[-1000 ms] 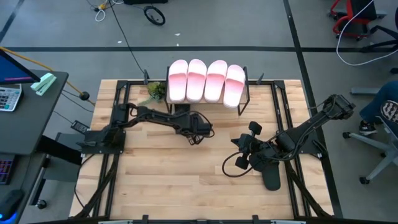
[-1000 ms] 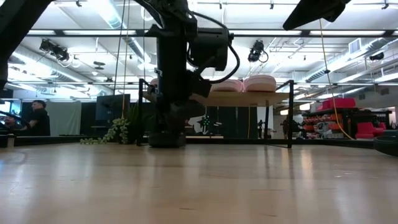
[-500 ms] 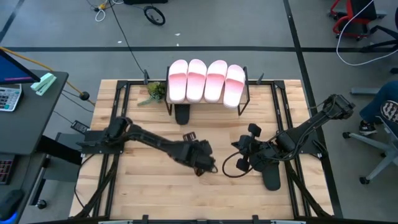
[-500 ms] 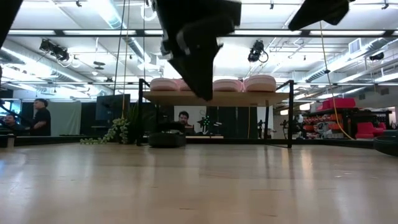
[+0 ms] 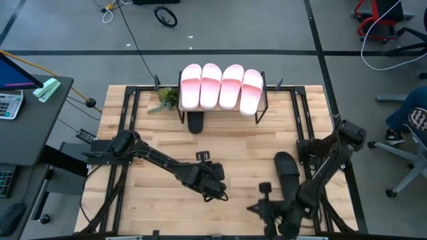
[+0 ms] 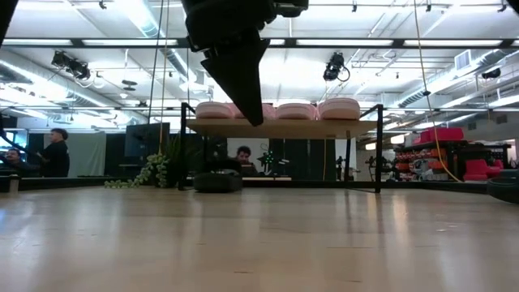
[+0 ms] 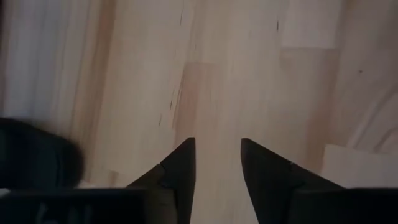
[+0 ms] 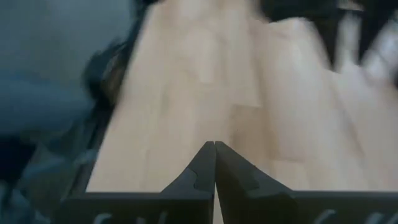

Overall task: Pick and place slides into the shelf
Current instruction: Put the black slide under the shelf

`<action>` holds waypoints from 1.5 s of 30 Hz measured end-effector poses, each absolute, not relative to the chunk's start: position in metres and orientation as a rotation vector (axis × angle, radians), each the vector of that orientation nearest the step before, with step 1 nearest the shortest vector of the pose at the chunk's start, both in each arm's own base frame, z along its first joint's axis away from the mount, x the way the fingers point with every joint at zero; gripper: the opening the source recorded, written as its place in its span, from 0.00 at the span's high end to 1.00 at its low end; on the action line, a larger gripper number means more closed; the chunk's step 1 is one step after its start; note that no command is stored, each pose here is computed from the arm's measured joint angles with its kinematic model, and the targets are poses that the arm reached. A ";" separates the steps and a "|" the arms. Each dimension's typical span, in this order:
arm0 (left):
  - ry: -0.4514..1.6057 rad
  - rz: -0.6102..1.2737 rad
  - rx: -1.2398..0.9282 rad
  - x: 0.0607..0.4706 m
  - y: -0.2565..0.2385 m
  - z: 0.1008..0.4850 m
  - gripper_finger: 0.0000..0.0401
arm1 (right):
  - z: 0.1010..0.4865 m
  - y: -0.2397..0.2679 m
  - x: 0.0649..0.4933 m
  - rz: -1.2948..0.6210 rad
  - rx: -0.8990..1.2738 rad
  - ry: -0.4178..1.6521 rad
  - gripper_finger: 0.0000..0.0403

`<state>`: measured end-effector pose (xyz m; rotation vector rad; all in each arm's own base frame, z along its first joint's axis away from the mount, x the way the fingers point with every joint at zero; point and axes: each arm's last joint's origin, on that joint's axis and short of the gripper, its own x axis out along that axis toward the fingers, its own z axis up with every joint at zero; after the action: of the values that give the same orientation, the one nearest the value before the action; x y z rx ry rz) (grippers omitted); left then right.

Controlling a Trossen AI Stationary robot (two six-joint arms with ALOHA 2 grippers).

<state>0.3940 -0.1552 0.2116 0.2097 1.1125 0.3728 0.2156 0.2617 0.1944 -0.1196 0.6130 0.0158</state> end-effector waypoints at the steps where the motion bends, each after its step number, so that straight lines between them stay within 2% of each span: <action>1: 1.113 0.373 0.210 0.394 -0.155 0.212 0.68 | 0.189 0.266 0.214 0.044 -0.201 0.612 0.97; 3: 1.120 0.375 0.216 0.392 -0.155 0.213 0.70 | 0.182 0.269 0.215 0.077 -0.375 0.605 0.97; 5: 1.124 0.384 0.225 0.391 -0.153 0.215 0.73 | 0.181 0.268 0.219 0.053 -0.434 0.576 0.97; 9: 1.151 0.406 0.249 0.387 -0.148 0.218 0.77 | 0.180 0.258 0.231 -0.056 -0.333 0.568 0.97; 13: 1.184 0.419 0.269 0.385 -0.144 0.218 0.82 | 0.183 0.249 0.238 0.032 -0.246 0.654 0.96; 19: 1.196 0.449 0.273 0.386 -0.136 0.217 0.86 | 0.201 0.258 0.230 0.077 -0.130 0.724 0.88; 25: 1.202 0.470 0.266 0.387 -0.129 0.217 0.90 | 0.213 0.271 0.210 0.099 0.118 0.984 0.78; 30: 1.195 0.481 0.248 0.387 -0.129 0.218 0.91 | 0.210 0.277 0.180 0.001 0.263 1.198 0.75; 38: 1.190 0.493 0.231 0.387 -0.129 0.217 0.91 | 0.196 0.273 0.140 -0.221 0.218 1.433 0.74; 45: 1.190 0.497 0.228 0.388 -0.127 0.218 0.94 | 0.181 0.274 0.135 -0.264 0.136 1.514 0.74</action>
<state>0.3880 -0.1273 0.2176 0.2276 1.1901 0.4970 0.1347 0.2741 0.1814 0.1360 1.5145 -0.2639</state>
